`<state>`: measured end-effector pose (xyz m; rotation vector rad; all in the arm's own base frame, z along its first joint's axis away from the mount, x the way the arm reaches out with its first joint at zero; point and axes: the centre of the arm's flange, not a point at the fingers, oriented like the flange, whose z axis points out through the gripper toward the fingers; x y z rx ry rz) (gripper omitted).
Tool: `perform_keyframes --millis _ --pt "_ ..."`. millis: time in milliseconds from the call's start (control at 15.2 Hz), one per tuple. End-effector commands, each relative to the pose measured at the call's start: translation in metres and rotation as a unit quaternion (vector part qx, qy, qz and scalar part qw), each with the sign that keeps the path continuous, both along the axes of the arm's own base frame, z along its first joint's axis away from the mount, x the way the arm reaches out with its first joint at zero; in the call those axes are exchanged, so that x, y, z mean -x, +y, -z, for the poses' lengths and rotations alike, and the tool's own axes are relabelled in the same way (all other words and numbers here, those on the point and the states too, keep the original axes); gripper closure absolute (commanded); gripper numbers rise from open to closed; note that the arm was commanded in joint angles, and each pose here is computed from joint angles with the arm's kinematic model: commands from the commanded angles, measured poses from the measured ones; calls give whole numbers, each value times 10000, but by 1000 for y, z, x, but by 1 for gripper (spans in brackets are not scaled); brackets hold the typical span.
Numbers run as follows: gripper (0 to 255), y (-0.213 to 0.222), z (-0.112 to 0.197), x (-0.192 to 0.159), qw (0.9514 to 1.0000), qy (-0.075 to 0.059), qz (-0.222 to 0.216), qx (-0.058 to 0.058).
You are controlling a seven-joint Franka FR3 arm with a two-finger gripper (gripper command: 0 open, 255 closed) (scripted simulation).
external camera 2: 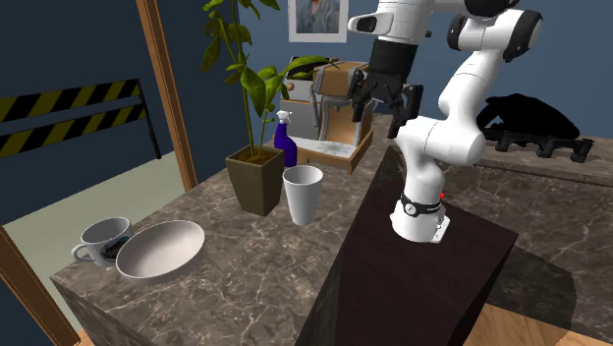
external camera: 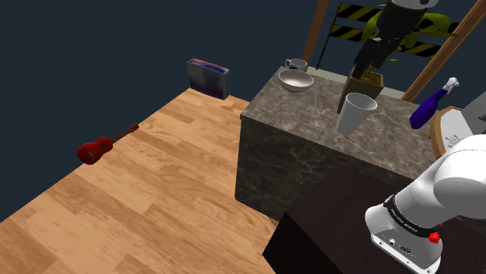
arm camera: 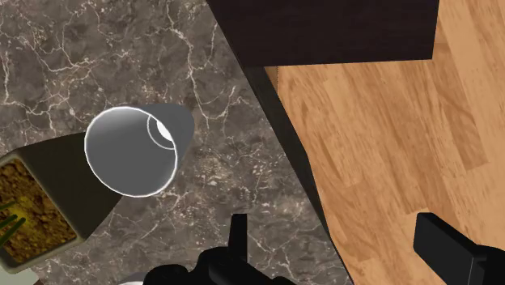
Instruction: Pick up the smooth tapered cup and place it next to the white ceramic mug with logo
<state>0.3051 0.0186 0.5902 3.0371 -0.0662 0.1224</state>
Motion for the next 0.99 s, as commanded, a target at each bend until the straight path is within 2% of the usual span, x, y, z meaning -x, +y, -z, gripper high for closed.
perform_keyframes --millis 0,924 --pt "0 0 0 0 10000 0 0 0" --pt "0 -112 141 -20 9997 87 114 200"
